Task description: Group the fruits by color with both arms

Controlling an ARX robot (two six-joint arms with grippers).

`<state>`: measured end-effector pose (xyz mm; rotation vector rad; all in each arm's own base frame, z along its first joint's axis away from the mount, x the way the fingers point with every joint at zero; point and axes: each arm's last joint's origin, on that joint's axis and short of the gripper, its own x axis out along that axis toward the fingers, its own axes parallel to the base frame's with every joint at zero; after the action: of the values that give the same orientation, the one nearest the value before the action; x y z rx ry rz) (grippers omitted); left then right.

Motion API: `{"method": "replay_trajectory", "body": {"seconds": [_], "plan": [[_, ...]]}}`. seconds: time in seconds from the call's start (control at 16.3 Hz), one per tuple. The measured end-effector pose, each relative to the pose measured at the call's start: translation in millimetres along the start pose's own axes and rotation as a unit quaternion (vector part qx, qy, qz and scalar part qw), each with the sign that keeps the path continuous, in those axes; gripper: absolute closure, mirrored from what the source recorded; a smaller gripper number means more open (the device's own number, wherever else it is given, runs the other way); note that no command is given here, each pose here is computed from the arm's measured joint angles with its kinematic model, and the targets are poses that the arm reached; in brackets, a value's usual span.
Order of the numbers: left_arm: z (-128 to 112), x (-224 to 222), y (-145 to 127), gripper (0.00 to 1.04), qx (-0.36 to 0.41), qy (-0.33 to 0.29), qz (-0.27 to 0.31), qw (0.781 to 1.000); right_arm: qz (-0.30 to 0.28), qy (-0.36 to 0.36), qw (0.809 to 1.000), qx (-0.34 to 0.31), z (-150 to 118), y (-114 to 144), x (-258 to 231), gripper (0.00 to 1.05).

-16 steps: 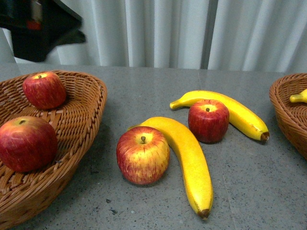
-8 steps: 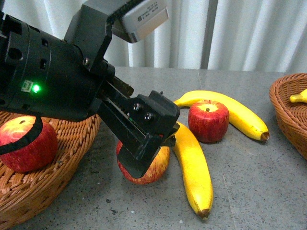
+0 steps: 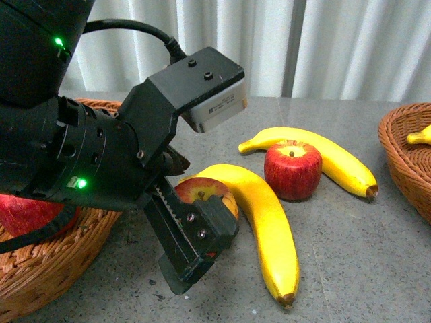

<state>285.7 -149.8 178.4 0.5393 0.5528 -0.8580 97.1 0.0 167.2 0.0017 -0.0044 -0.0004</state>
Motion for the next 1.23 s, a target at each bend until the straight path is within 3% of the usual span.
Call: {"method": "replay_trajectory", "body": {"seconds": [0.31, 0.37, 0.43, 0.68, 0.92, 1.11, 1.23], "plan": [[-7, 15, 0, 0.07, 0.027, 0.018, -0.012, 0.999, 0.0, 0.0, 1.0, 0.0, 0, 0, 0, 0.07], [-6, 15, -2, 0.22, 0.033, 0.016, -0.018, 0.999, 0.0, 0.0, 1.0, 0.0, 0, 0, 0, 0.07], [-5, 15, -3, 0.29, 0.034, 0.015, -0.02, 0.999, 0.0, 0.0, 1.0, 0.0, 0, 0, 0, 0.07], [7, 5, -3, 0.32, 0.037, -0.007, -0.011, 0.999, 0.0, 0.0, 1.0, 0.0, 0, 0, 0, 0.07], [52, -58, 35, 0.32, -0.024, -0.118, 0.137, 0.983, 0.0, 0.0, 1.0, 0.0, 0, 0, 0, 0.07], [31, -90, 75, 0.32, -0.165, -0.104, 0.268, 0.944, 0.0, 0.0, 1.0, 0.0, 0, 0, 0, 0.07], [11, -101, 87, 0.32, -0.232, -0.089, 0.313, 0.917, 0.0, 0.0, 1.0, 0.0, 0, 0, 0, 0.07]]}}
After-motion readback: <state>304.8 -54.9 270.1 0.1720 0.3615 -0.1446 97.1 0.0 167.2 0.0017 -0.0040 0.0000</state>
